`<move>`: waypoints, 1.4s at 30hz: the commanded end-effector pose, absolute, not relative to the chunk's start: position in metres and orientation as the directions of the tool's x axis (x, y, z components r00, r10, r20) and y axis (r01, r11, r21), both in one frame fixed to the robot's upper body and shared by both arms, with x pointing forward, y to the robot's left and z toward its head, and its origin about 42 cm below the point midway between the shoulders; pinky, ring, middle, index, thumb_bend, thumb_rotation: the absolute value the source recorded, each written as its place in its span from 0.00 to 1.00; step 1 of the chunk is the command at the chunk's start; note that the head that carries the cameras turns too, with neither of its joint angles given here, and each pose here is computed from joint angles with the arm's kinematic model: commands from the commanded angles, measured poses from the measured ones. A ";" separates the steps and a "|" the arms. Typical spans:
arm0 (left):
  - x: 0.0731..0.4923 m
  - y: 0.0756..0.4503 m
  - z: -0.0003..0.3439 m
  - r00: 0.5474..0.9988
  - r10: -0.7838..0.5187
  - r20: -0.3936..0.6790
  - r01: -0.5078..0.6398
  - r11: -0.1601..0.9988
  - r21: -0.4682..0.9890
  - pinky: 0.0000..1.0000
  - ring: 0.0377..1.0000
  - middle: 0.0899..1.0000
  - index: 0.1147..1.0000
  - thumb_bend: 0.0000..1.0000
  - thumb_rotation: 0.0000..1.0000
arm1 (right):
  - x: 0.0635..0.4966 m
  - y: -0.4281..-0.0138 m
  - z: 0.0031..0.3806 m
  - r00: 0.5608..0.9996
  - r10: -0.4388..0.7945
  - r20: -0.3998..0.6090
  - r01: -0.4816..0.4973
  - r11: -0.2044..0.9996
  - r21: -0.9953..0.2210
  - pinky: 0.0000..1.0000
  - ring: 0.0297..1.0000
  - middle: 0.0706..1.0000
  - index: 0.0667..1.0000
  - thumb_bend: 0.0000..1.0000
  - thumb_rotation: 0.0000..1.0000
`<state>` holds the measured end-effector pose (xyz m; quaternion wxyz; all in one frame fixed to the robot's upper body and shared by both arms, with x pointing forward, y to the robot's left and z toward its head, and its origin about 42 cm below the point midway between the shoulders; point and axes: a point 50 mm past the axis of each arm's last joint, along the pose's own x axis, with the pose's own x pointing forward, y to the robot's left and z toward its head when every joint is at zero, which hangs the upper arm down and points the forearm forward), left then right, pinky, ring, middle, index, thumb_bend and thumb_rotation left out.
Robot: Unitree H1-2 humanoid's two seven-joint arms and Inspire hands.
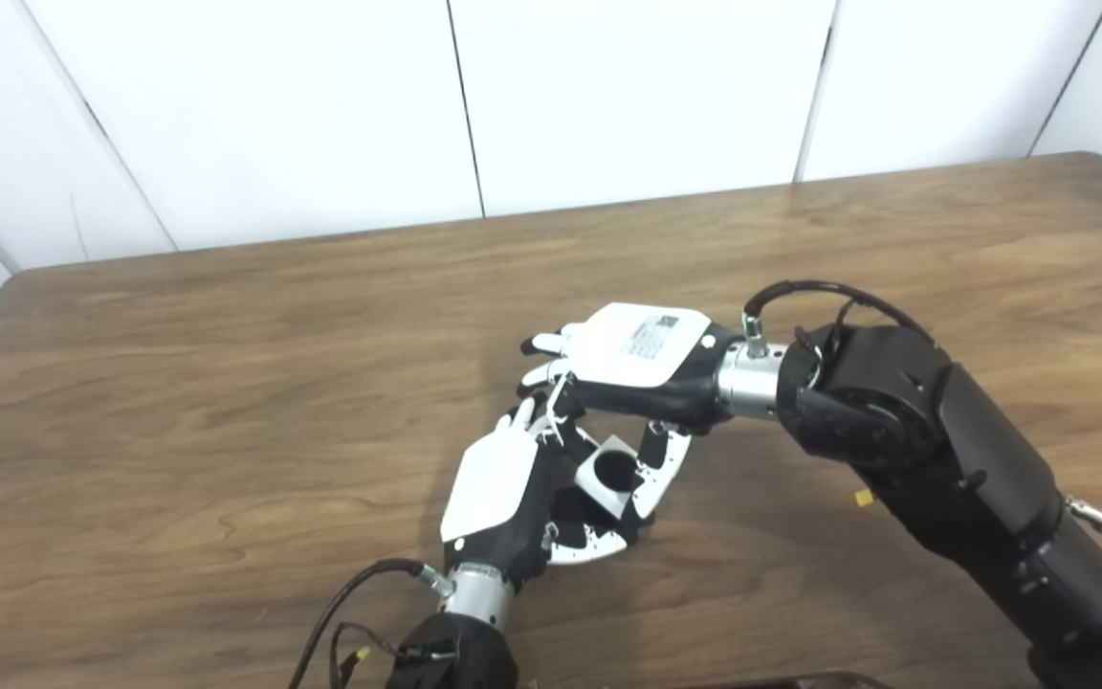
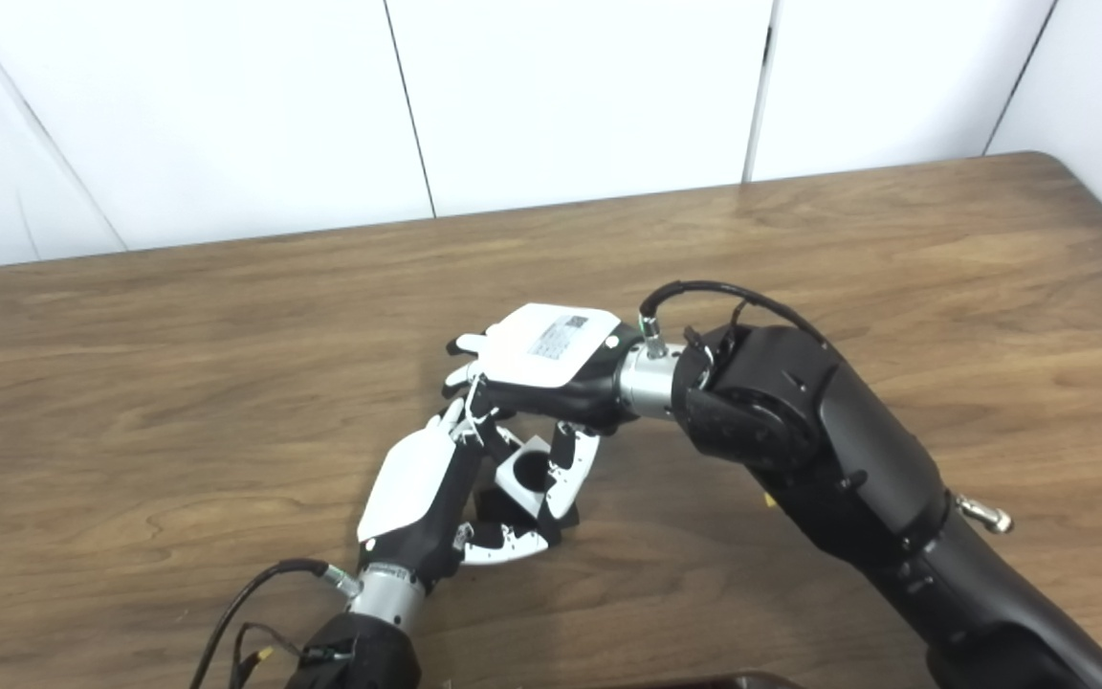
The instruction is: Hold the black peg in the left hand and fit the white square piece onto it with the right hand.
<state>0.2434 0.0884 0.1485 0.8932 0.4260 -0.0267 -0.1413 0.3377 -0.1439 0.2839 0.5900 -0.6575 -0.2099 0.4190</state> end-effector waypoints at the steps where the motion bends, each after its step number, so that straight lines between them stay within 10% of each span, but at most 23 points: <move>1: 0.241 0.091 0.139 0.953 -0.273 -0.133 0.267 0.541 0.798 1.00 1.00 0.87 0.43 0.52 0.07 | 0.344 -0.146 0.303 0.583 0.768 -0.265 -0.170 -0.203 -0.964 0.97 1.00 0.90 0.60 0.95 0.36; 6: 0.241 0.091 0.138 0.952 -0.270 -0.142 0.269 0.526 0.806 1.00 1.00 0.87 0.59 0.70 0.19 | 0.345 -0.148 0.303 0.589 0.763 -0.266 -0.176 -0.200 -0.964 0.97 1.00 0.89 0.59 0.98 0.37; 42: 0.240 0.096 0.141 0.968 -0.217 -0.130 0.231 0.546 0.805 1.00 1.00 0.93 0.83 0.77 0.22 | 0.349 -0.158 0.318 0.618 0.753 -0.228 -0.156 -0.167 -0.974 0.98 1.00 0.89 0.58 0.97 0.38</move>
